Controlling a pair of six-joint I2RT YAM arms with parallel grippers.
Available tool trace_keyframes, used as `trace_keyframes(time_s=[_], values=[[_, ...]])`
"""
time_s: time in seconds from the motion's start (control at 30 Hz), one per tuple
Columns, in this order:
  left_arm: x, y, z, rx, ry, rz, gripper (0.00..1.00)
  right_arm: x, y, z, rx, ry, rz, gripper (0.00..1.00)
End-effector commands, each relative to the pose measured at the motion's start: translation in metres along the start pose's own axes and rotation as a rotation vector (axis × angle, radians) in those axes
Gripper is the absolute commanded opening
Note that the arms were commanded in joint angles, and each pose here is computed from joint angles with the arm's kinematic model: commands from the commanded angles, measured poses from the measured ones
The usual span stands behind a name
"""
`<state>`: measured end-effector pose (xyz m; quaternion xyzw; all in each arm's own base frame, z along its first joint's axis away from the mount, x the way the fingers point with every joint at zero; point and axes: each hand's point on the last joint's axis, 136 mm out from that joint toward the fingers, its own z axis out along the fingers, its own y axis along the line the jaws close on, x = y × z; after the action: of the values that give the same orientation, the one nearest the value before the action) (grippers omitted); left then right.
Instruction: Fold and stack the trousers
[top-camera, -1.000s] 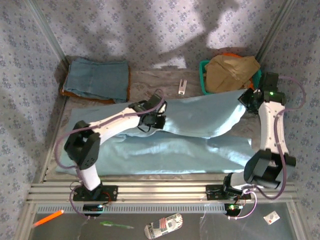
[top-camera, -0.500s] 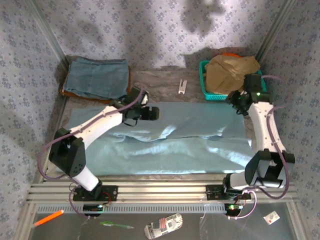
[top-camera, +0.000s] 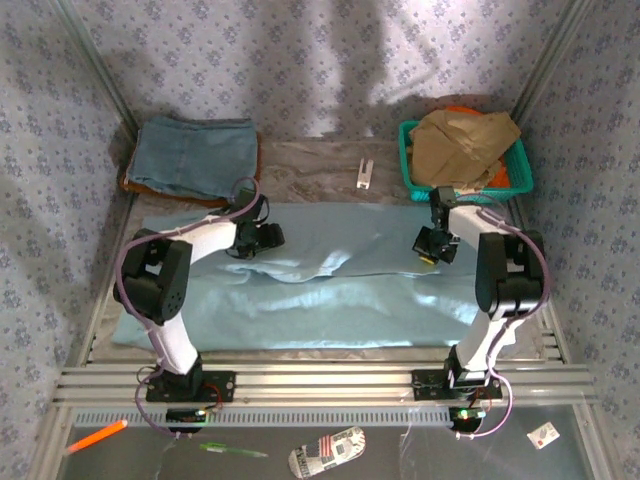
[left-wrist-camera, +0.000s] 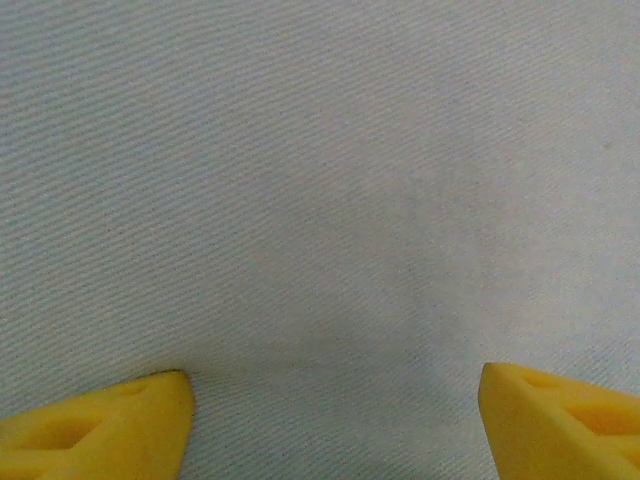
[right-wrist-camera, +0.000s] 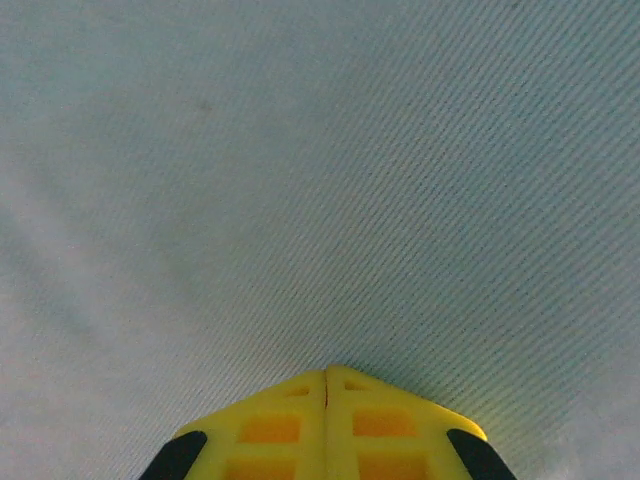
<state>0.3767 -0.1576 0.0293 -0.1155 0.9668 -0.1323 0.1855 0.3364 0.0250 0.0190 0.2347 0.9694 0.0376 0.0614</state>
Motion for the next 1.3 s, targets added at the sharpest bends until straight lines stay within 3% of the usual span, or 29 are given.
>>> trace_keyframes(time_s=[0.0,0.17,0.37,0.47,0.57,0.7,0.93,1.07,1.27], values=[[0.0,0.01,0.024,0.001,0.035,-0.033,0.74,-0.015,-0.003,0.009,0.052,-0.019,-0.013,0.0],[-0.015,0.012,0.033,0.001,0.024,0.0,0.73,-0.038,-0.004,0.016,0.112,-0.031,-0.025,0.0],[-0.031,0.003,0.008,0.03,-0.031,0.049,0.8,-0.055,0.01,-0.003,0.114,-0.084,-0.051,0.01],[-0.039,0.002,-0.024,0.032,-0.095,0.056,0.87,-0.053,0.018,-0.028,0.082,-0.121,-0.065,0.07],[-0.04,0.007,-0.066,0.012,-0.157,0.04,0.94,-0.04,0.027,-0.066,0.063,-0.191,-0.106,0.22],[-0.02,0.031,-0.113,-0.038,-0.215,-0.02,0.97,-0.003,0.041,-0.099,0.008,-0.25,-0.166,0.34],[0.04,0.088,-0.14,-0.082,-0.295,-0.172,0.99,0.081,0.088,-0.074,-0.136,-0.16,-0.279,0.33],[0.069,0.105,-0.13,-0.077,-0.27,-0.233,0.98,0.115,0.111,-0.046,-0.146,-0.1,-0.345,0.31],[0.1,0.118,-0.102,-0.075,-0.192,-0.266,0.97,0.138,0.103,0.001,-0.087,-0.02,-0.365,0.3]])
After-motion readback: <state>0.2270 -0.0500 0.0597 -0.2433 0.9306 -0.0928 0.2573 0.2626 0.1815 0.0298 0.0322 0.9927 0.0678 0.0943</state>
